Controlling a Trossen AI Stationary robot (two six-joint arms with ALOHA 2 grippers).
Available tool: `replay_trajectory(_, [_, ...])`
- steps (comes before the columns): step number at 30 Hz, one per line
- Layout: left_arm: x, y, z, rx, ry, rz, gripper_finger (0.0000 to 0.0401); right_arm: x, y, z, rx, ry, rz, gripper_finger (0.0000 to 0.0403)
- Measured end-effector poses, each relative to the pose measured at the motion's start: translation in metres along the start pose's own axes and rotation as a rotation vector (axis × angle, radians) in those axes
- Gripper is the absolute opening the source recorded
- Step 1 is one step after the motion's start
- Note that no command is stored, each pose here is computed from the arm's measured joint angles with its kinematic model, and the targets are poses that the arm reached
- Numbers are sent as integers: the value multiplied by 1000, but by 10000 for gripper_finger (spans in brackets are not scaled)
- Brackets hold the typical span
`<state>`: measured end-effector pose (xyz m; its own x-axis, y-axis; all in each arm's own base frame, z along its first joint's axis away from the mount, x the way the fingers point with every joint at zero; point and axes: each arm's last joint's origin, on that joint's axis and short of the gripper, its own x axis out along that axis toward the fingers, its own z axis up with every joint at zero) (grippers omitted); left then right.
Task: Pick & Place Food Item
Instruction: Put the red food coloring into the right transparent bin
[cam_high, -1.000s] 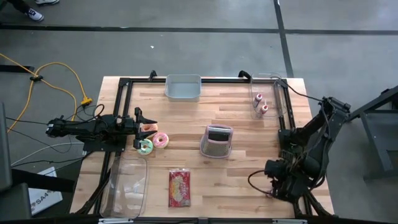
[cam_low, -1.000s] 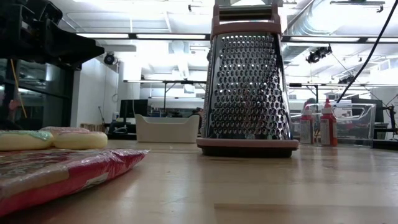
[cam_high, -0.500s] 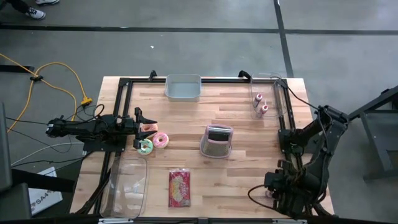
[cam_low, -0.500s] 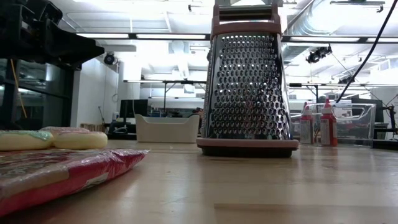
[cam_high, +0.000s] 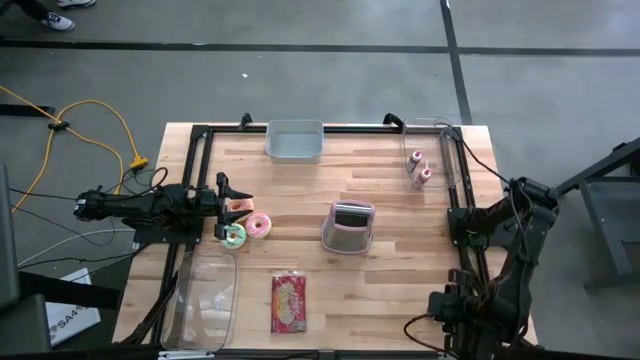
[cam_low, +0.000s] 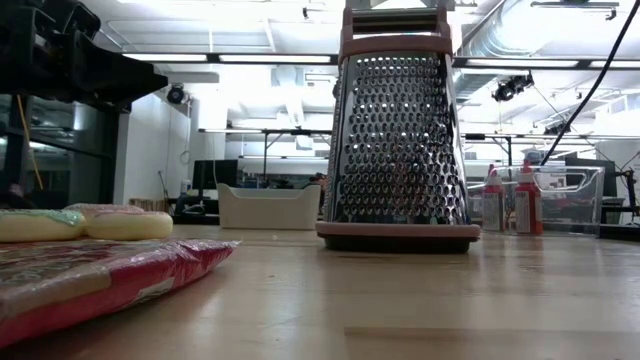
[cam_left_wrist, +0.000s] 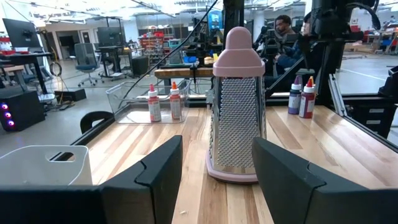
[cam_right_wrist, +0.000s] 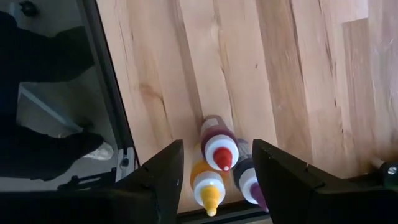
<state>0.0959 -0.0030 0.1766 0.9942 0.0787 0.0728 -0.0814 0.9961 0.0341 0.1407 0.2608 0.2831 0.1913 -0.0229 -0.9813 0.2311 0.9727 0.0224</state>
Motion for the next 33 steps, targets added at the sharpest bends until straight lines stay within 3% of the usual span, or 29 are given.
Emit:
replay_trajectory(7, [0,0,0,0,0,0,188,5,-3,14,180,82,8,179])
replay_trajectory(17, [0,0,0,0,0,0,188,21,-13,25,293,223,-25,179])
replay_trajectory(33, [0,0,0,0,0,0,188,47,-13,17,283,242,-4,179])
